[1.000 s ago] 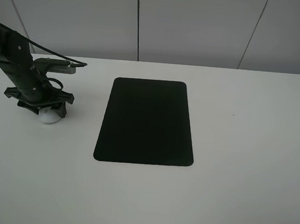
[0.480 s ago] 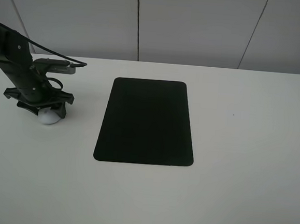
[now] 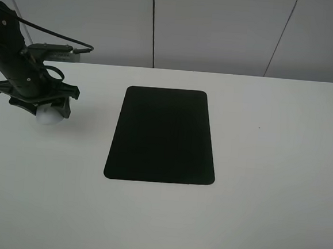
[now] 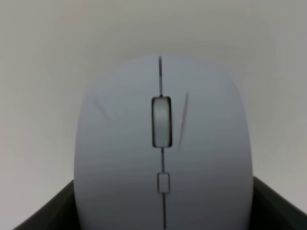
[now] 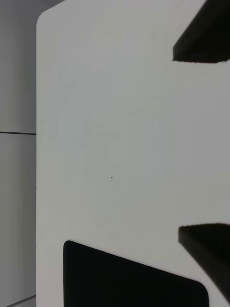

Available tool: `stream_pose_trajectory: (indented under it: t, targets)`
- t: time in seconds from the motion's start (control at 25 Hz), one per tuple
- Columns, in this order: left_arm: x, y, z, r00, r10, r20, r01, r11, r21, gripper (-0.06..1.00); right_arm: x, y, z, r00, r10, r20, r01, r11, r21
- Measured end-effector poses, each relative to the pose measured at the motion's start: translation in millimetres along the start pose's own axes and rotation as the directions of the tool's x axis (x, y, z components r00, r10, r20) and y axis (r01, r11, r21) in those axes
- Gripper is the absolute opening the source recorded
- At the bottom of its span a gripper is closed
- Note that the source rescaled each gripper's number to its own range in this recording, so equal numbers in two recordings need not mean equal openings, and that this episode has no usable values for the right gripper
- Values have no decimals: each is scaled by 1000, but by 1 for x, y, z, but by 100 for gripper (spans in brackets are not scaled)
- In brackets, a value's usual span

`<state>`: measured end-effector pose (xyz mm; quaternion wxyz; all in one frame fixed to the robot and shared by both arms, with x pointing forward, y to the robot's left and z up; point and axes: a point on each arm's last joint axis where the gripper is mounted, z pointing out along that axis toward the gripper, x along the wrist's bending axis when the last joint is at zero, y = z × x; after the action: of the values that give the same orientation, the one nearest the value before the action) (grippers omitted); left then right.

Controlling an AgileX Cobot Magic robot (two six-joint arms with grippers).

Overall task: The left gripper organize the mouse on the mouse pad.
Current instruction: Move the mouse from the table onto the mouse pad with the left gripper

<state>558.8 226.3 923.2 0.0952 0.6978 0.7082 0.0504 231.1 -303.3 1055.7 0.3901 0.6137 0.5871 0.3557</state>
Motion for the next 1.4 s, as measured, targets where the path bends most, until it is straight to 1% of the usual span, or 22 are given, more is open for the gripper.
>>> stream_pose_trajectory:
  t: [0.08, 0.2, 0.32, 0.44, 0.68, 0.88, 1.04, 1.16, 1.28, 1.4]
  targets:
    - [-11, 2, -6, 1000, -3, 4, 3, 1000, 7, 0, 0, 0, 0, 1000, 0, 0, 0, 1000, 0]
    - [-34, 10, -16, 1000, 1, 23, 0, 1000, -25, 0, 0, 0, 0, 1000, 0, 0, 0, 1000, 0]
    - [-63, 16, -28, 998, 18, 61, -14, 997, -74, 0, 0, 0, 0, 1000, 0, 0, 0, 1000, 0]
    - [-90, 21, -32, 996, 31, 84, -24, 997, -79, 0, 0, 0, 0, 1000, 0, 0, 0, 1000, 0]
    - [-145, 17, -13, 993, 46, 105, -42, 998, -40, 0, 0, 0, 0, 1000, 0, 0, 0, 1000, 0]
    - [-184, 9, 13, 994, 67, 91, -69, 997, 20, 0, 0, 0, 0, 1000, 0, 0, 0, 1000, 0]
    - [-205, 3, 31, 994, 88, 67, -92, 993, 72, 0, 0, 0, 0, 1000, 0, 0, 0, 1000, 0]
    - [-219, 4, 37, 993, 90, 73, -95, 993, 77, 0, 0, 0, 0, 1000, 0, 0, 0, 1000, 0]
    - [-228, 5, 45, 995, 59, 75, -65, 995, 78, 0, 0, 0, 0, 1000, 0, 0, 0, 1000, 0]
    - [-230, 4, 53, 997, 46, 60, -50, 996, 73, 0, 0, 0, 0, 1000, 0, 0, 0, 1000, 0]
